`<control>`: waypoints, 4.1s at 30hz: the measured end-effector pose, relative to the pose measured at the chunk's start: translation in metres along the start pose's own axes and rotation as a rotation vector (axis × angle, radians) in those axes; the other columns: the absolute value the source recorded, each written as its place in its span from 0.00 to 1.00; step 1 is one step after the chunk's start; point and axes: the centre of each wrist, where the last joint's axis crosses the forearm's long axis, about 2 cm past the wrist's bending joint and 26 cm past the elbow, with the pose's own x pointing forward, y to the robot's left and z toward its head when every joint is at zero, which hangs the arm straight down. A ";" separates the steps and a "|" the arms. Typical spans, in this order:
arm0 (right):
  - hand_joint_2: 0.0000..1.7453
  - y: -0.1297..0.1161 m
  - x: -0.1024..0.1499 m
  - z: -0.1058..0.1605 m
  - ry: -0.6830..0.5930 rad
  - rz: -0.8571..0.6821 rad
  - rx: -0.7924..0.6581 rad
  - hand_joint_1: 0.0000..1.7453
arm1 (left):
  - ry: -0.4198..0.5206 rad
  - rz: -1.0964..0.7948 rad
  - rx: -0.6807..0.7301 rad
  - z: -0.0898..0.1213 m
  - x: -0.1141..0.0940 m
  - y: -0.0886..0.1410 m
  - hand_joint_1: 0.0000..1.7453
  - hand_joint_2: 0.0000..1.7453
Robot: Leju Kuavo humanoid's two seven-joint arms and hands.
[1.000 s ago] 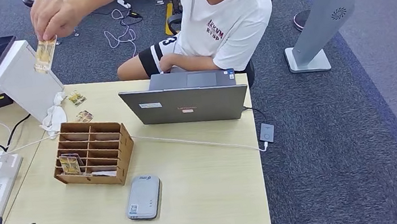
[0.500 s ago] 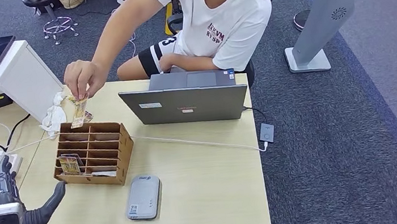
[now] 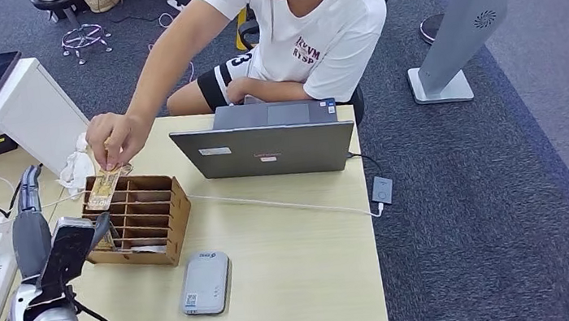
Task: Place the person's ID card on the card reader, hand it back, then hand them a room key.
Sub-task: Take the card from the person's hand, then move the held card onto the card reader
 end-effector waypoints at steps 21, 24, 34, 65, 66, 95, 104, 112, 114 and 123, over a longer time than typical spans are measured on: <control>1.00 0.007 0.003 0.001 0.040 0.156 0.045 0.00 | -0.176 -0.674 0.186 -0.072 0.014 0.024 0.00 1.00; 1.00 0.009 0.003 0.001 0.043 0.170 0.048 0.00 | -0.187 -0.706 0.196 -0.073 0.013 0.027 0.25 1.00; 1.00 0.010 0.002 0.001 0.045 0.173 0.048 0.00 | -0.195 -0.719 0.179 -0.073 0.011 0.030 1.00 1.00; 1.00 0.013 -0.002 0.003 0.058 0.179 0.030 0.00 | -0.318 -0.700 0.038 -0.033 0.020 0.001 1.00 1.00; 1.00 0.014 -0.003 0.004 0.058 0.176 0.026 0.00 | -0.338 -0.698 0.025 -0.026 0.023 -0.003 1.00 1.00; 1.00 0.019 -0.008 0.007 0.072 0.149 0.002 0.00 | -0.495 -0.716 -0.380 0.078 0.075 -0.061 1.00 1.00; 1.00 0.019 -0.009 0.007 0.078 0.144 -0.001 0.00 | -0.470 -0.764 -0.442 0.080 0.065 -0.058 1.00 1.00; 1.00 0.019 -0.009 0.007 0.078 0.143 -0.002 0.00 | -0.471 -0.774 -0.447 0.079 0.063 -0.057 1.00 1.00; 1.00 0.018 -0.009 0.007 0.079 0.142 -0.002 0.00 | -0.468 -0.779 -0.453 0.079 0.062 -0.057 1.00 1.00; 1.00 0.018 -0.008 0.007 0.086 0.156 0.000 0.00 | -0.432 -0.835 -0.561 0.086 0.051 -0.064 1.00 1.00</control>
